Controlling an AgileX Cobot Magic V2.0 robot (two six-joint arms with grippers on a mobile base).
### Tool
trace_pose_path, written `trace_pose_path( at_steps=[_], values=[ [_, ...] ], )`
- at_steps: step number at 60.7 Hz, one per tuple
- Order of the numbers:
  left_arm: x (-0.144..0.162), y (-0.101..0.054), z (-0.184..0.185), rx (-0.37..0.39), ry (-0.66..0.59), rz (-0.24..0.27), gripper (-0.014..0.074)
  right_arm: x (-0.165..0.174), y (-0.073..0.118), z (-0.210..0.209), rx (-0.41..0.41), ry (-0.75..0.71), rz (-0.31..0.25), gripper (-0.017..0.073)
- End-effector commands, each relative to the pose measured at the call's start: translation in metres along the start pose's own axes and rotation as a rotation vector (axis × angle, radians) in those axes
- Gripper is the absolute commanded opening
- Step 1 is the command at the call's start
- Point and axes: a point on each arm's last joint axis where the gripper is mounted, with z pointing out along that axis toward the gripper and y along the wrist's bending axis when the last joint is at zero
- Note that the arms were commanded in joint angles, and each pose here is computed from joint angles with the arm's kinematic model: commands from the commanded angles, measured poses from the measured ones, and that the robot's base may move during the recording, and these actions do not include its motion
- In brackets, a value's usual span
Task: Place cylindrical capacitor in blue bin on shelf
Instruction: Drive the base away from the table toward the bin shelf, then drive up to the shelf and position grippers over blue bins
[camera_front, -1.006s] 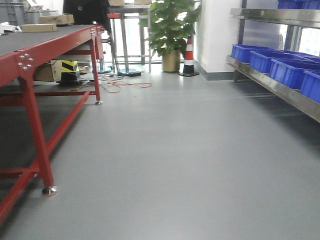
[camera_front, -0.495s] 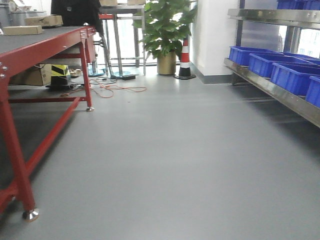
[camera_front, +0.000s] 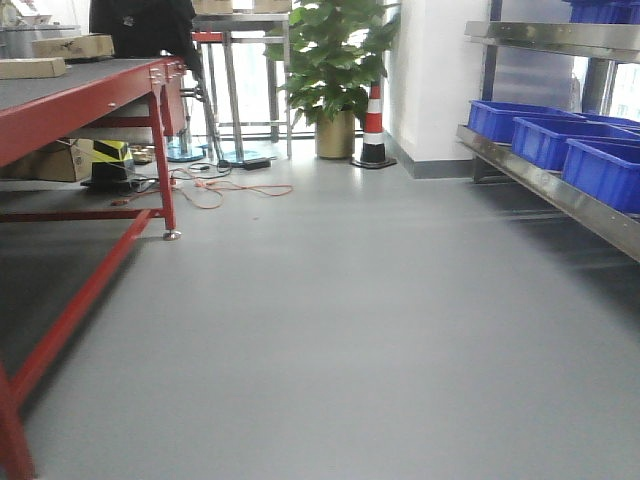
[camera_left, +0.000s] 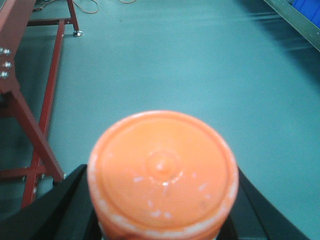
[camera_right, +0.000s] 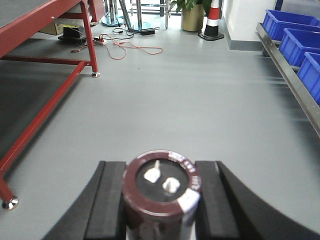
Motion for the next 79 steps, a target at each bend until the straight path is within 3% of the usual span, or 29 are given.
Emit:
trace_pose_path(
  at_steps=[1, 79],
  values=[
    [-0.0028, -0.001, -0.0013, 0.01, -0.036, -0.005, -0.0111, -0.0045, 0.0004, -0.0034, 0.0, -0.037, -0.005, -0.0154],
    [-0.003, -0.001, -0.0013, 0.01, -0.038, -0.005, -0.0111, -0.0045, 0.0004, -0.0034, 0.0, -0.037, -0.005, -0.0154]
  ],
)
